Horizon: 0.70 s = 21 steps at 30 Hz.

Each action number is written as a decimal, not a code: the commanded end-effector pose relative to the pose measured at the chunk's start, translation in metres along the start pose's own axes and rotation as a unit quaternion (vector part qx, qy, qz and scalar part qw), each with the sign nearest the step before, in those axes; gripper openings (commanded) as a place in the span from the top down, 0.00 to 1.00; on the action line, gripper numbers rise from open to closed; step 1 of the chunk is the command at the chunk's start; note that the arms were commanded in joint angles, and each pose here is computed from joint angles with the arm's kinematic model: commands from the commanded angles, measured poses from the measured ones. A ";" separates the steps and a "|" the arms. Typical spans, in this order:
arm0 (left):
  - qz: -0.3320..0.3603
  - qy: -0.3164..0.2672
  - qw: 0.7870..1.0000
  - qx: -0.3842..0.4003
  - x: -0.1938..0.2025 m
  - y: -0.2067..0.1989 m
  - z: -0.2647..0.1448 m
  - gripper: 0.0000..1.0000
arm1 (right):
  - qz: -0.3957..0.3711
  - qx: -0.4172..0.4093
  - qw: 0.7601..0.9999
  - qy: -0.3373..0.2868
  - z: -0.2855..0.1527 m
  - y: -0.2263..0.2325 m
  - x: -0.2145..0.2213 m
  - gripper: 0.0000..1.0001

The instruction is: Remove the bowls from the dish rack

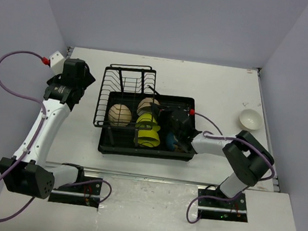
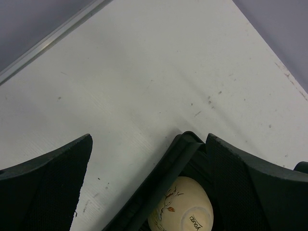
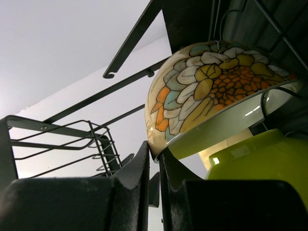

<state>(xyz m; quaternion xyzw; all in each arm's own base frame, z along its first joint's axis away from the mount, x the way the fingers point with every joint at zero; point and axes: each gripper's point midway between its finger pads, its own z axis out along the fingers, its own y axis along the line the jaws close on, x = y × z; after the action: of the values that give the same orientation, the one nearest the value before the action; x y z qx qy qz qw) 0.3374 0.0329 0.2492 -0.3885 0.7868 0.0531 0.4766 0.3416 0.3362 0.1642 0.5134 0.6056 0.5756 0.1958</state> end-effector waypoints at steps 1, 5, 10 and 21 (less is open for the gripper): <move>-0.012 -0.013 1.000 0.009 -0.007 -0.006 0.004 0.00 | 0.052 -0.032 0.997 -0.039 0.003 0.006 -0.027 1.00; -0.014 -0.013 1.000 0.011 -0.006 -0.008 0.006 0.00 | 0.048 -0.059 0.997 -0.024 -0.005 0.017 -0.022 1.00; -0.016 -0.011 1.000 0.012 -0.003 -0.008 0.008 0.00 | 0.036 -0.073 0.997 -0.012 -0.006 0.015 -0.021 1.00; -0.018 -0.017 1.000 0.011 -0.007 -0.008 0.007 0.00 | 0.003 -0.137 0.990 0.025 0.002 0.054 -0.001 1.00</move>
<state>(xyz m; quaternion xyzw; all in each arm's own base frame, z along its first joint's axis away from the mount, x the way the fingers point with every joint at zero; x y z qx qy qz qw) 0.3443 0.0303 0.2430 -0.3874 0.7871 0.0468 0.4776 0.3446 0.3324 0.1686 0.4874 0.5697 0.6287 0.2065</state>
